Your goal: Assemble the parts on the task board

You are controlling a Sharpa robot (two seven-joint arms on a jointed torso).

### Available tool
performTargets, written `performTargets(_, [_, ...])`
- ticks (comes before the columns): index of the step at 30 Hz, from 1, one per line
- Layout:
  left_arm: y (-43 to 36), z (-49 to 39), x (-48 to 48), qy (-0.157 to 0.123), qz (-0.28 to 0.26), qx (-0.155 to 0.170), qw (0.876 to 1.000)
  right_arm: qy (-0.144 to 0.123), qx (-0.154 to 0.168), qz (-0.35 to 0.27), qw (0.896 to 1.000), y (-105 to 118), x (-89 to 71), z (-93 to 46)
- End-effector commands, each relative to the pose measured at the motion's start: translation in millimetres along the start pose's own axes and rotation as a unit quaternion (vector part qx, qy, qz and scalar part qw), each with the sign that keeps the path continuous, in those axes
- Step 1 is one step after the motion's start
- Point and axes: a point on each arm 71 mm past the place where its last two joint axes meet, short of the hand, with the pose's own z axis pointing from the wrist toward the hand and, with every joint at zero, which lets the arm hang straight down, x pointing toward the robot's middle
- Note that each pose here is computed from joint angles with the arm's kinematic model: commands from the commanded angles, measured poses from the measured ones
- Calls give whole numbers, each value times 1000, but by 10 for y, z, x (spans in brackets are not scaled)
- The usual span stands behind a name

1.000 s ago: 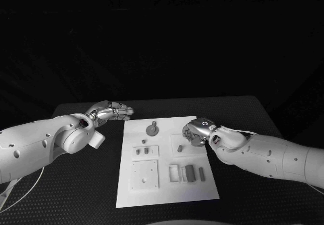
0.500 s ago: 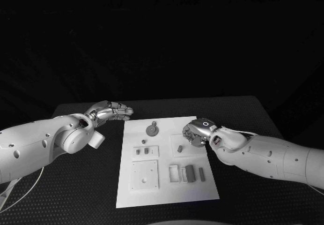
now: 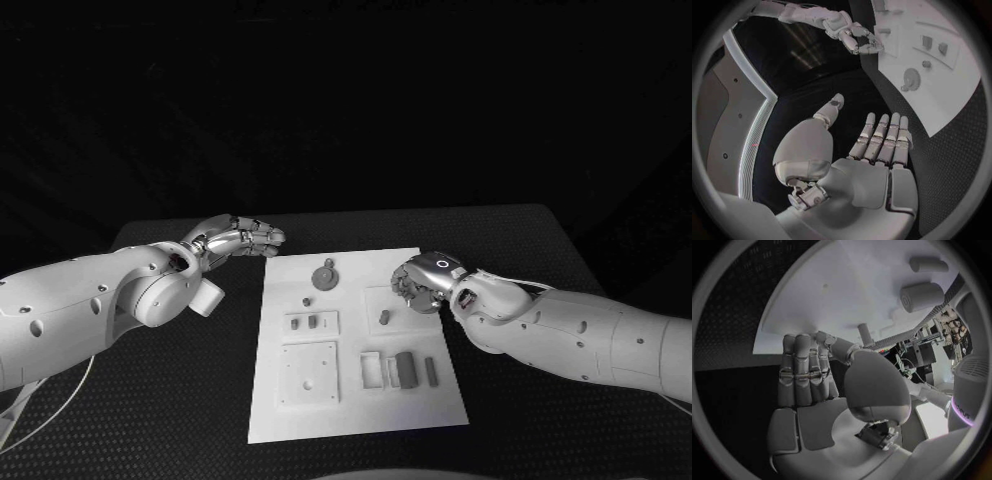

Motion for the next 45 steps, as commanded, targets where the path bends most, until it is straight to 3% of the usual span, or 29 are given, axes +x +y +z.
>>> performTargets(1, [-16,7,20,7,0,5,1000,16,2,4,1000,-3,47,-24])
performTargets(35, [-13,15,19,7,0,4,1000,7,1,14,1000,4,-167,31])
performTargets(45, [-14,18,25,8,0,4,1000,34,4,24,999,-9,-164,56])
